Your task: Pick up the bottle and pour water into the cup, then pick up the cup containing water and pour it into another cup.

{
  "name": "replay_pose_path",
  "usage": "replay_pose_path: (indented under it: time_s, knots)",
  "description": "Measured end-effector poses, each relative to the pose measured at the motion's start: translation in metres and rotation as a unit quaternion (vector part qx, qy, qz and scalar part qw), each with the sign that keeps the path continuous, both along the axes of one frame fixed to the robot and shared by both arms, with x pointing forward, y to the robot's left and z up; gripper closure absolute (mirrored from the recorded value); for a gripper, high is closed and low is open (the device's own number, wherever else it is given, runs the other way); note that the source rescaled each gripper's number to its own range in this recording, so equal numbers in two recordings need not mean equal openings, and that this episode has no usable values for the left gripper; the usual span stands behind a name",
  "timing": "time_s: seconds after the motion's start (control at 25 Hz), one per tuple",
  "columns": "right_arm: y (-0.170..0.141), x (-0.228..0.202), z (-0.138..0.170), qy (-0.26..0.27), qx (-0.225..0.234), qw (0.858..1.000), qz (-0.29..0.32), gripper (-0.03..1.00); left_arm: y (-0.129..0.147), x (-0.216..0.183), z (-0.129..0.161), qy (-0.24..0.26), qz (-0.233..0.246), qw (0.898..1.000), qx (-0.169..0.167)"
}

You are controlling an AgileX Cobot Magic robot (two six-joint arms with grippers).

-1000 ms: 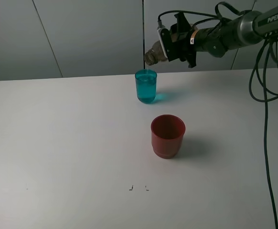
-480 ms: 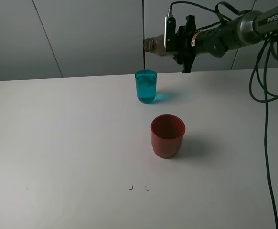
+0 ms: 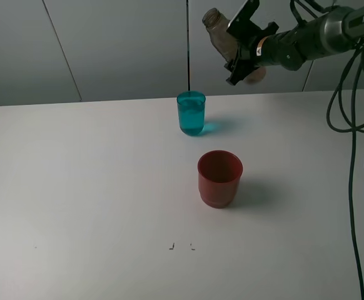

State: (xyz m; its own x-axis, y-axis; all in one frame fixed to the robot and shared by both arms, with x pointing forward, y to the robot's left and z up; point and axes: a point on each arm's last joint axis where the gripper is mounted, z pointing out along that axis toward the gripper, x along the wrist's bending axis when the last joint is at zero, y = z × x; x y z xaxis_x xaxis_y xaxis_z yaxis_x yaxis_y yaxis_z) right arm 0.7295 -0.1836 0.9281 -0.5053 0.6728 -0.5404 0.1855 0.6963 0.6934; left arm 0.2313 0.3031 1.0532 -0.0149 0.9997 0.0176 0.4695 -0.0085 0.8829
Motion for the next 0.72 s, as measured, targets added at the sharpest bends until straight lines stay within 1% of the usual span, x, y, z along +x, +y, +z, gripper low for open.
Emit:
replay_pose_path:
  time_s: [0.08,0.24,0.32,0.48,0.64,0.72]
  knots:
    - [-0.009,0.0,-0.003,0.014,0.04,0.999,-0.029,0.97,0.0,0.0,0.0,0.0,0.0,1.0,0.0]
    - [-0.026,-0.001,-0.01,0.022,0.104,0.992,-0.065,0.97,0.0,0.0,0.0,0.0,-0.002,1.0,0.003]
    - [-0.034,-0.002,-0.013,0.023,0.147,0.986,-0.08,0.97,0.0,0.0,0.0,0.0,-0.002,1.0,0.003]
    - [-0.054,-0.006,-0.02,0.022,0.22,0.97,-0.105,0.97,0.0,0.0,0.0,0.0,-0.002,1.0,0.003]
    - [-0.075,-0.013,-0.029,0.017,0.273,0.954,-0.121,0.97,0.0,0.0,0.0,0.0,-0.002,1.0,0.003]
    - [-0.084,-0.017,-0.032,0.008,0.291,0.949,-0.121,0.97,0.0,0.0,0.0,0.0,-0.002,1.0,0.003]
